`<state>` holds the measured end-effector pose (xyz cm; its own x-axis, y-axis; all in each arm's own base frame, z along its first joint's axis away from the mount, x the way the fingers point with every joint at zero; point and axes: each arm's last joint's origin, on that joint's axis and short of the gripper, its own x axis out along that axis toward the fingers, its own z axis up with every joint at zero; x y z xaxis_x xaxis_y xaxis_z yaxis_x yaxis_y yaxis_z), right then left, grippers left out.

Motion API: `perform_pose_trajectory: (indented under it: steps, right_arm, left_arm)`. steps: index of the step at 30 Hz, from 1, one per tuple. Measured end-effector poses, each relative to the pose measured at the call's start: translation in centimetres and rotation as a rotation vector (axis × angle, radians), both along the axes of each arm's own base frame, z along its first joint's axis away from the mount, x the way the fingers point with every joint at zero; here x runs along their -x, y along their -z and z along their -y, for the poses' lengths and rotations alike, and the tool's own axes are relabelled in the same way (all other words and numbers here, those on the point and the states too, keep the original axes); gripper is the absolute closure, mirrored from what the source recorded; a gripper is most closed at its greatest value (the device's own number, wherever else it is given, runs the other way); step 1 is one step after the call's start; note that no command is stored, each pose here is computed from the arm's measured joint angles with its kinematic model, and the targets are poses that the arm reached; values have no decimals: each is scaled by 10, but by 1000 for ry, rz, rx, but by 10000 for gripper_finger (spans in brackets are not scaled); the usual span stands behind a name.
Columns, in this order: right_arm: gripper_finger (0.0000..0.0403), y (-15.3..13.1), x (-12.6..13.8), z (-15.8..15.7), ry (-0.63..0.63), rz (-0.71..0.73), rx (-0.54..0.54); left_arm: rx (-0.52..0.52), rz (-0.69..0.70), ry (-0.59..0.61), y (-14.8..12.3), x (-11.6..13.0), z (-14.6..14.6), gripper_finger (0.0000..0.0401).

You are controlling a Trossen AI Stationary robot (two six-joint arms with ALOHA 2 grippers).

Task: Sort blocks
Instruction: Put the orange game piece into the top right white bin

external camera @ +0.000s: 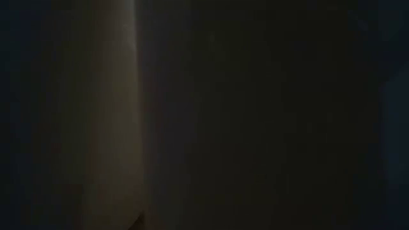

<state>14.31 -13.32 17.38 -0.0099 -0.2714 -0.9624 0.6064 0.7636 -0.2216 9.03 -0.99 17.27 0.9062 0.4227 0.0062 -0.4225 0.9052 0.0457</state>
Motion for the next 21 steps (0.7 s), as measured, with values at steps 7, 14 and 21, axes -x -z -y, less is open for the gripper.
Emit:
perform_pose_trajectory:
  steps: [7,14,21]
  right_arm:
    - [182,2,9,14,50,89,-68]
    - [182,4,15,17,90,69,-93]
    - [182,17,12,19,103,42,-174]
  left_arm:
    - [0,0,0,0,0,0,215]
    - [0,0,0,0,0,0,215]
    - [0,0,0,0,0,0,215]
